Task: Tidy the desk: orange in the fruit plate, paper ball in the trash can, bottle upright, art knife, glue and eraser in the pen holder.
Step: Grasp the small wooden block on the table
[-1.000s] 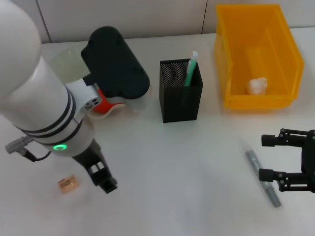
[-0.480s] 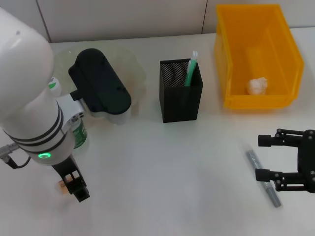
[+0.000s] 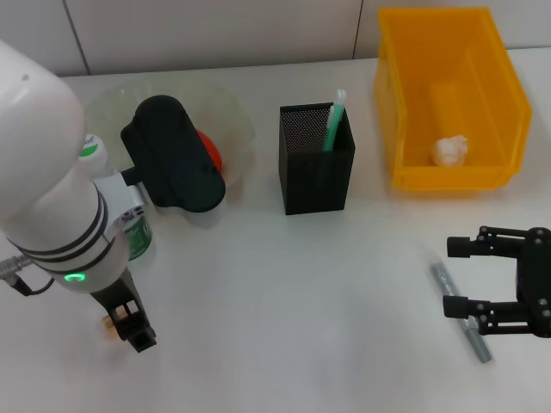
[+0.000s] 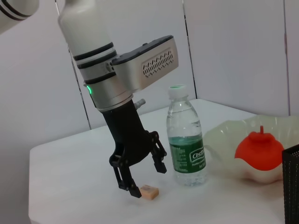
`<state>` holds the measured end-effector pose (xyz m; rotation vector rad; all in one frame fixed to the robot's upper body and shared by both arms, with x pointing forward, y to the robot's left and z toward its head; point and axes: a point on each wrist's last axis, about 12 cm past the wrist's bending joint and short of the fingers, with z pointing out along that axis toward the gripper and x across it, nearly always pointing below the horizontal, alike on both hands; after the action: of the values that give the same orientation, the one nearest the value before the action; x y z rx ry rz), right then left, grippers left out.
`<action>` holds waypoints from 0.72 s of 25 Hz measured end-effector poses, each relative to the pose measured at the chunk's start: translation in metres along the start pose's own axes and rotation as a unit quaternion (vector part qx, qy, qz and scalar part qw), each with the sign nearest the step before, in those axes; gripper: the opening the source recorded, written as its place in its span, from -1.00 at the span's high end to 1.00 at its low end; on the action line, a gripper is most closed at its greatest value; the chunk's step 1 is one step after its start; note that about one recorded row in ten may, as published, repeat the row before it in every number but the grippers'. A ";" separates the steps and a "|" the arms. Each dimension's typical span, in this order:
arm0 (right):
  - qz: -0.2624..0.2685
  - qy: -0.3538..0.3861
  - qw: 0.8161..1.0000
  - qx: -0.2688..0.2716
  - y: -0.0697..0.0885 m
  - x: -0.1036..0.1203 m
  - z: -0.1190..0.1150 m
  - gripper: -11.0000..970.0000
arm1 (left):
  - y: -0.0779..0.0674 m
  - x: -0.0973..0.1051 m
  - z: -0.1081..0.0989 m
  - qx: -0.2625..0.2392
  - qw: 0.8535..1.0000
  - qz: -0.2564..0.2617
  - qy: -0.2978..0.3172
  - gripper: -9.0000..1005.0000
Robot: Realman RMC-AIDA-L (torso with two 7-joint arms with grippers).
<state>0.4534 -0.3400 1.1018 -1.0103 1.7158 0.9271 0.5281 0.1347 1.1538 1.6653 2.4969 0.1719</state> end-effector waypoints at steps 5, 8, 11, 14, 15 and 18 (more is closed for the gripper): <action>0.001 -0.001 1.000 0.001 0.000 0.000 0.000 -0.54 | 0.002 0.005 0.005 0.003 1.000 0.013 -0.002 -0.62; 0.003 -0.003 1.000 0.000 0.000 0.001 0.001 -0.54 | 0.003 0.008 0.007 0.005 1.000 0.017 -0.002 -0.60; 0.004 -0.005 1.000 -0.002 -0.001 0.000 0.002 -0.54 | 0.004 0.013 0.011 0.010 1.000 0.020 0.000 -0.59; 0.003 -0.005 1.000 -0.003 -0.002 -0.001 0.003 -0.54 | 0.006 0.016 0.012 0.012 1.000 0.018 0.000 -0.58; 0.003 -0.005 1.000 -0.002 -0.002 -0.001 0.004 -0.54 | 0.010 0.020 0.014 0.014 1.000 0.015 -0.003 -0.58; 0.003 -0.003 1.000 -0.003 -0.003 -0.001 0.005 -0.54 | 0.009 0.021 0.016 0.016 1.000 0.016 -0.004 -0.57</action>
<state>0.4579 -0.3362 1.1003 -1.0053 1.7140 0.9381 0.5312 0.1581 1.1382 1.7159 2.4804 0.1285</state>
